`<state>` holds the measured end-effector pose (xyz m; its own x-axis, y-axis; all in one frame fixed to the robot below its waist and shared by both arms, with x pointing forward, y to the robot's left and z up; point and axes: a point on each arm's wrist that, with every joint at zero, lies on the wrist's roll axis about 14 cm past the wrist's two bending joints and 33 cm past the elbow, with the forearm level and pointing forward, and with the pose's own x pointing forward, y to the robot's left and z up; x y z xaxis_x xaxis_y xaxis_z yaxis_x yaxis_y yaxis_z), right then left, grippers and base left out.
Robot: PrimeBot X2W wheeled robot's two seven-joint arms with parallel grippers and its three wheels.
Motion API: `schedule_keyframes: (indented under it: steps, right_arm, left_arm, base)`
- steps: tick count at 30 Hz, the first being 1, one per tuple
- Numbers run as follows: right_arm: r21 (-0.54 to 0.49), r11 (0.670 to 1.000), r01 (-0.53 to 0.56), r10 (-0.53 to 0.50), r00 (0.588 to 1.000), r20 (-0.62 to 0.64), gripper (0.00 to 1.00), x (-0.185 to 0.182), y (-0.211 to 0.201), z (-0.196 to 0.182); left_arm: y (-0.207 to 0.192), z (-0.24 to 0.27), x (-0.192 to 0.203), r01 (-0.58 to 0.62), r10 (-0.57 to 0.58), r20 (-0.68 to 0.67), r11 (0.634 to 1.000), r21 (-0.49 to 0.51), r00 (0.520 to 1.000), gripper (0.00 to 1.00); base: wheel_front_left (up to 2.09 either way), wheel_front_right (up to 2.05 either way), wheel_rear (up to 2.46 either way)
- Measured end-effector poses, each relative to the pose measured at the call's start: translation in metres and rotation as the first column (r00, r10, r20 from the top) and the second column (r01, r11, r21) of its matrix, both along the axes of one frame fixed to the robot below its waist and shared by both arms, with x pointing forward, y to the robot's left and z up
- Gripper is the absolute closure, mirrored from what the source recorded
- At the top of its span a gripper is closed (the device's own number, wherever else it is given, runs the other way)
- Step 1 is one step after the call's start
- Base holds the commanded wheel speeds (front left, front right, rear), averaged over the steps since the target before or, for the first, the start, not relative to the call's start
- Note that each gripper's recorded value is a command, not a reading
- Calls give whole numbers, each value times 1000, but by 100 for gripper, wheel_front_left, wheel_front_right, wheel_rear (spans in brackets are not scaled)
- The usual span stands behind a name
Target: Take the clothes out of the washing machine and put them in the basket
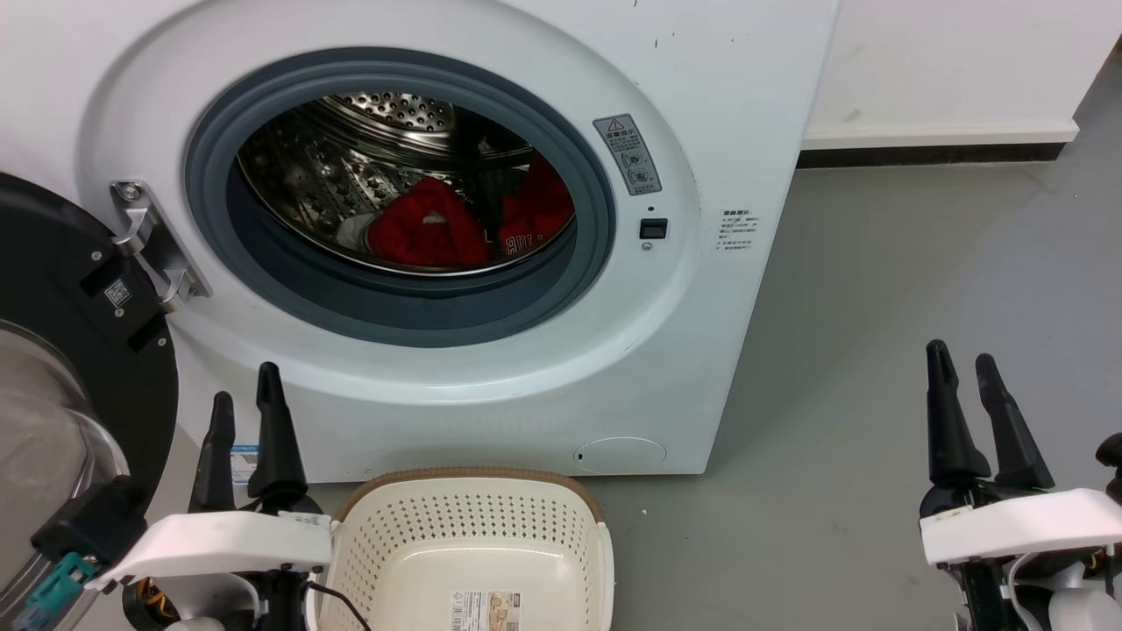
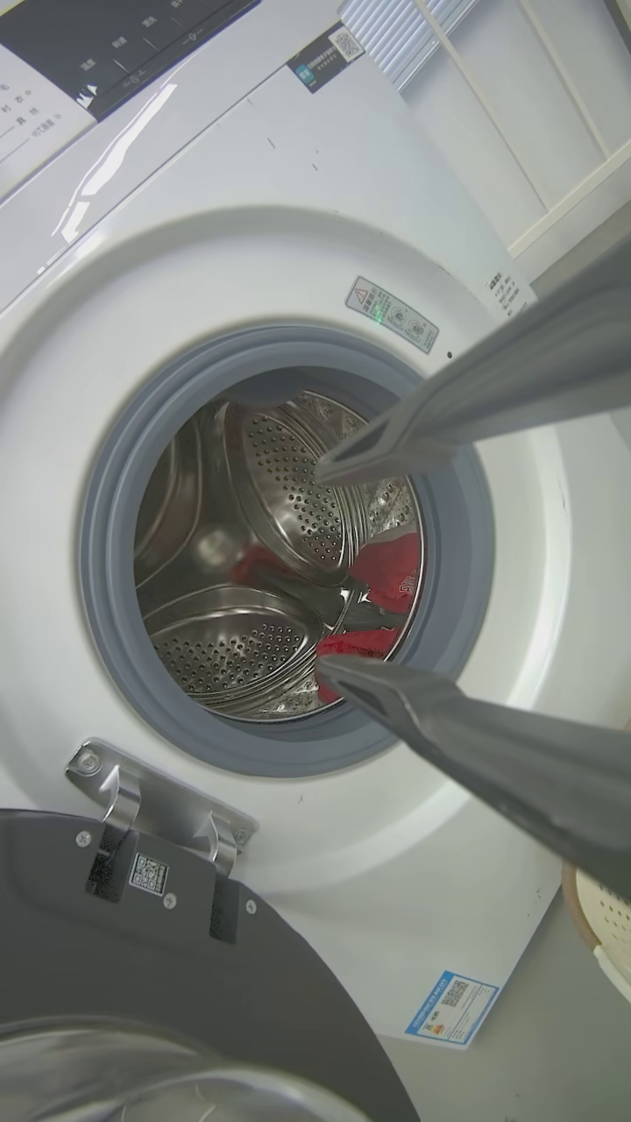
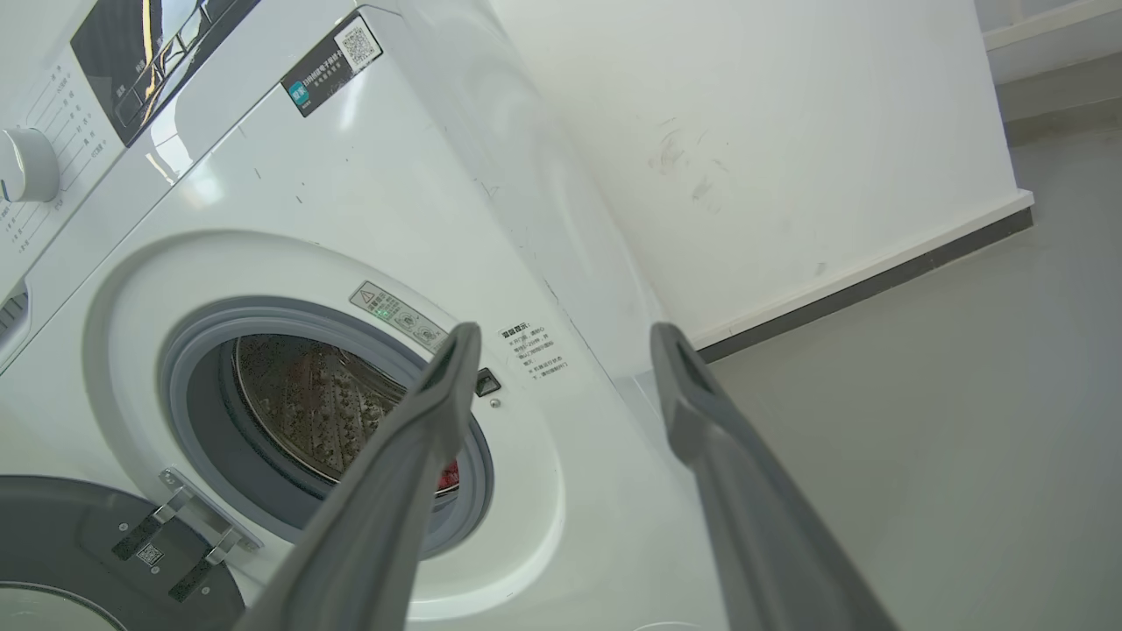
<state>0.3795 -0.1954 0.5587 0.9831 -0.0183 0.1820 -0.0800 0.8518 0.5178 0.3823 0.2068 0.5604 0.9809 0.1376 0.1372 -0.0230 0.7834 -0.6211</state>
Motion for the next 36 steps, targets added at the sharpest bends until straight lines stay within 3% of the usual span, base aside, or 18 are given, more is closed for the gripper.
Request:
schedule_keyframes:
  steps: [16,36]
  right_arm:
    - [-237,971,4,1,1000,21,0,-2,11,2]
    - [-434,901,17,2,999,42,0,-3,17,1]
  left_arm:
    - [-17,1,-4,-23,28,-14,959,283,1000,0]
    - [-32,-6,-5,-3,10,-12,885,465,1000,0]
  base:
    - [0,0,0]
    - [0,0,0]
